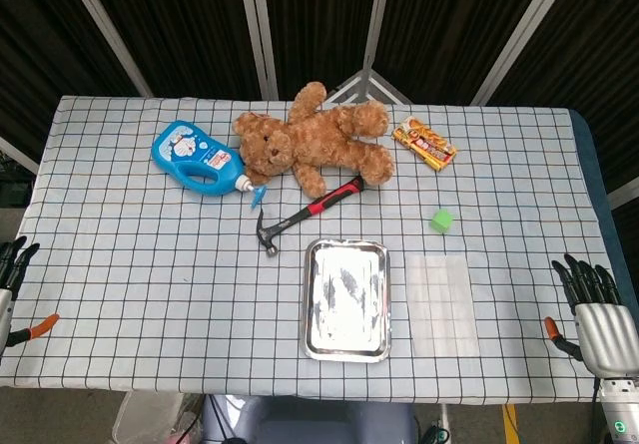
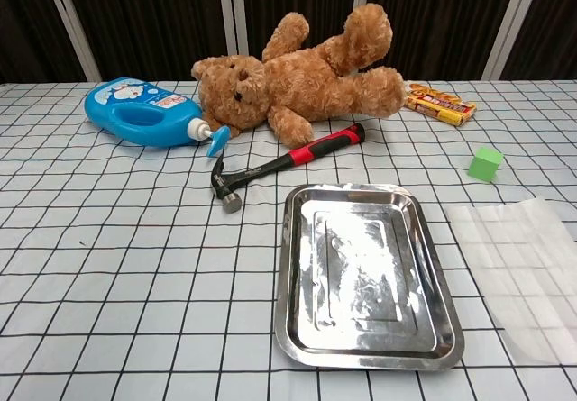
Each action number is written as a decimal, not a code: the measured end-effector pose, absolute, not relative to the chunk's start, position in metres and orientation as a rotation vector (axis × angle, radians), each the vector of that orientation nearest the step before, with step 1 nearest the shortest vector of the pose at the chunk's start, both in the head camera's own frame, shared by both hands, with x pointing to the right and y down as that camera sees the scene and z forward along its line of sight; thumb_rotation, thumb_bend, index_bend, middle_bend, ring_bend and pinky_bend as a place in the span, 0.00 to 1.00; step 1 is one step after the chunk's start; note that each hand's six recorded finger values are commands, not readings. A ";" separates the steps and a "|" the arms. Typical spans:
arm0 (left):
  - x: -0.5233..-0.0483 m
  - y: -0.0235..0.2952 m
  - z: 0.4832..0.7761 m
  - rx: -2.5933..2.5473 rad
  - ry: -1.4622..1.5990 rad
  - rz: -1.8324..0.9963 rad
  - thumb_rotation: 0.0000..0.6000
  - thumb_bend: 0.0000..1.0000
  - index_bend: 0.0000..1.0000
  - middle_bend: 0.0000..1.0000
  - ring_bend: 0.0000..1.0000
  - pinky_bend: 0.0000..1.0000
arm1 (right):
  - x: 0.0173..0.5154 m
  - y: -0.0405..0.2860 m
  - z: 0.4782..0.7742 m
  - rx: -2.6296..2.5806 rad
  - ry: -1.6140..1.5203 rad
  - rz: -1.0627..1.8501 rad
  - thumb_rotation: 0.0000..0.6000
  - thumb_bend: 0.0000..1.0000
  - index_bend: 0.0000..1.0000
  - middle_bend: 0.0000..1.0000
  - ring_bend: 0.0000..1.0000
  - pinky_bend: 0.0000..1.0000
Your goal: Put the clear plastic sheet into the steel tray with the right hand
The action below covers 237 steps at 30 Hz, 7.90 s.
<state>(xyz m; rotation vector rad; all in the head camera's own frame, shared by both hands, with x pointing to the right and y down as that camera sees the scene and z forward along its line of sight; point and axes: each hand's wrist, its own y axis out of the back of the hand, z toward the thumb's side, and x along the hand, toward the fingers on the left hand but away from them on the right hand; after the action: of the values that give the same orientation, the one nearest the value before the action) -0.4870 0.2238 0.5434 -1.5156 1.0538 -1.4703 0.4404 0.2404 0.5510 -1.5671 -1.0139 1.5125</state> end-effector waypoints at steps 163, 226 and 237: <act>-0.483 0.215 0.535 -1.561 1.135 -1.446 1.00 0.00 0.00 0.00 0.00 0.00 | 0.314 0.261 0.639 -1.786 -0.797 1.260 1.00 0.55 0.72 0.18 0.00 0.00; -0.491 0.215 0.540 -1.545 1.124 -1.473 1.00 0.00 0.00 0.00 0.00 0.00 | 0.203 0.245 0.655 -2.191 -0.663 0.973 1.00 0.55 0.74 0.18 0.00 0.00; -0.491 0.214 0.540 -1.541 1.123 -1.471 1.00 0.00 0.00 0.00 0.00 0.00 | 0.209 0.242 0.657 -2.167 -0.670 0.999 1.00 0.54 0.71 0.18 0.00 0.00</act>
<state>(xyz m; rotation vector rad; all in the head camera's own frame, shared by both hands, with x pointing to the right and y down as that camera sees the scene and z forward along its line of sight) -0.4909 0.2142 0.5398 -1.5405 1.1228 -1.4710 0.2091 0.2424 0.6570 -2.1674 -0.6704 0.9991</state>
